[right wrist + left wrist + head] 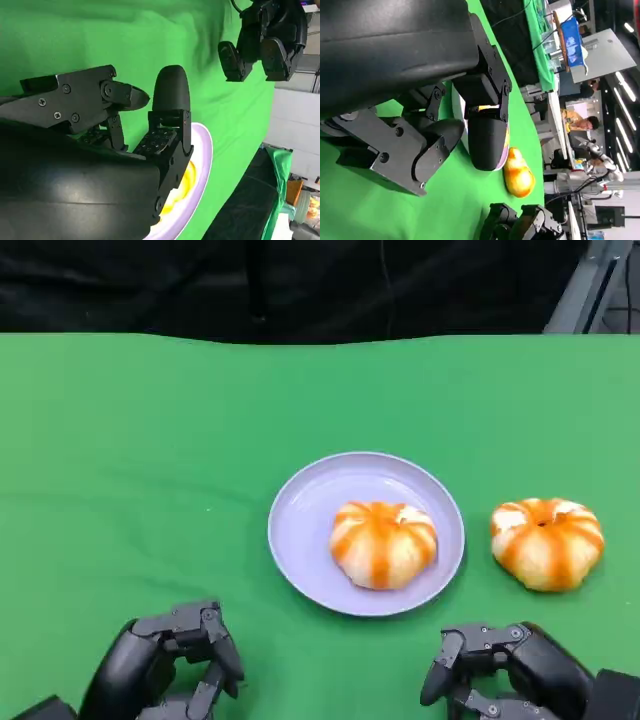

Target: Grasp the bread from the table and place it into the plate.

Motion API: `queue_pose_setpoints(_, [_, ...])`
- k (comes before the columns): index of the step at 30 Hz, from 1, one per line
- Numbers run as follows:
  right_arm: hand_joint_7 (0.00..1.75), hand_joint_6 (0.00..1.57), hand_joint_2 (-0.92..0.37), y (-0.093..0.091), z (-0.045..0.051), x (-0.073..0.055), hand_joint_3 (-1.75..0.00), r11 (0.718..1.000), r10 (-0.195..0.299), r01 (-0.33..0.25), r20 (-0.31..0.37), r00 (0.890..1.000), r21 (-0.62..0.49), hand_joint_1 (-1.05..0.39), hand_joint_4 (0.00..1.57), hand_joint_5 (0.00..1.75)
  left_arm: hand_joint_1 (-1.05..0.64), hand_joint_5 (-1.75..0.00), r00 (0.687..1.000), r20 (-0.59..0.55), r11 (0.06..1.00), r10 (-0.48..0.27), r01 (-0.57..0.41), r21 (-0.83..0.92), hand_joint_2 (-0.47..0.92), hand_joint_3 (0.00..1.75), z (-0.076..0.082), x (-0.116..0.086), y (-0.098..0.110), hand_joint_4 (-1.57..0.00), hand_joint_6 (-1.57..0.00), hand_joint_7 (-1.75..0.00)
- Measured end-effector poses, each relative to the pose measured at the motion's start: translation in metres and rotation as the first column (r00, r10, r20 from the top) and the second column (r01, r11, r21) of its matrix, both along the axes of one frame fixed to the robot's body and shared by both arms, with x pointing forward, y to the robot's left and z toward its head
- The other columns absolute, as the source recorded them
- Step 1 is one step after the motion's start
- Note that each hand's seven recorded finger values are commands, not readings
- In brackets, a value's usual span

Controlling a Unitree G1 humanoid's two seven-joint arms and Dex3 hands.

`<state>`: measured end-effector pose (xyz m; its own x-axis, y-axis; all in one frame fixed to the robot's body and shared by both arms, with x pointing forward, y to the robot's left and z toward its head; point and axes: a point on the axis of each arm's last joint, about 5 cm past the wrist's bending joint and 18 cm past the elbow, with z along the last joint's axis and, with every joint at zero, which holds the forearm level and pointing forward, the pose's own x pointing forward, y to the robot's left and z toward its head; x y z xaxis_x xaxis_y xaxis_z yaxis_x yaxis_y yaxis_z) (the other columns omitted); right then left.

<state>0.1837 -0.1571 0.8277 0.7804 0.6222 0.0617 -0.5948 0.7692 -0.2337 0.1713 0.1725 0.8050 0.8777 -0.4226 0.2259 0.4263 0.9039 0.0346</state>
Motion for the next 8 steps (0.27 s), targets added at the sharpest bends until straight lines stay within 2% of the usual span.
queue_pose_setpoints(8, [1.05, 0.81, -0.92, -0.0001, 0.0000, 0.0000, -0.46, 1.000, 0.000, 0.000, 0.000, 1.000, 0.000, -0.04, 0.71, 1.51, -0.07, -1.68, 1.000, 0.001, 1.000, -0.003, 0.003, 0.001, 0.42, 1.31, -0.0002, -0.0002, -0.0001, -0.75, -0.85, -1.43])
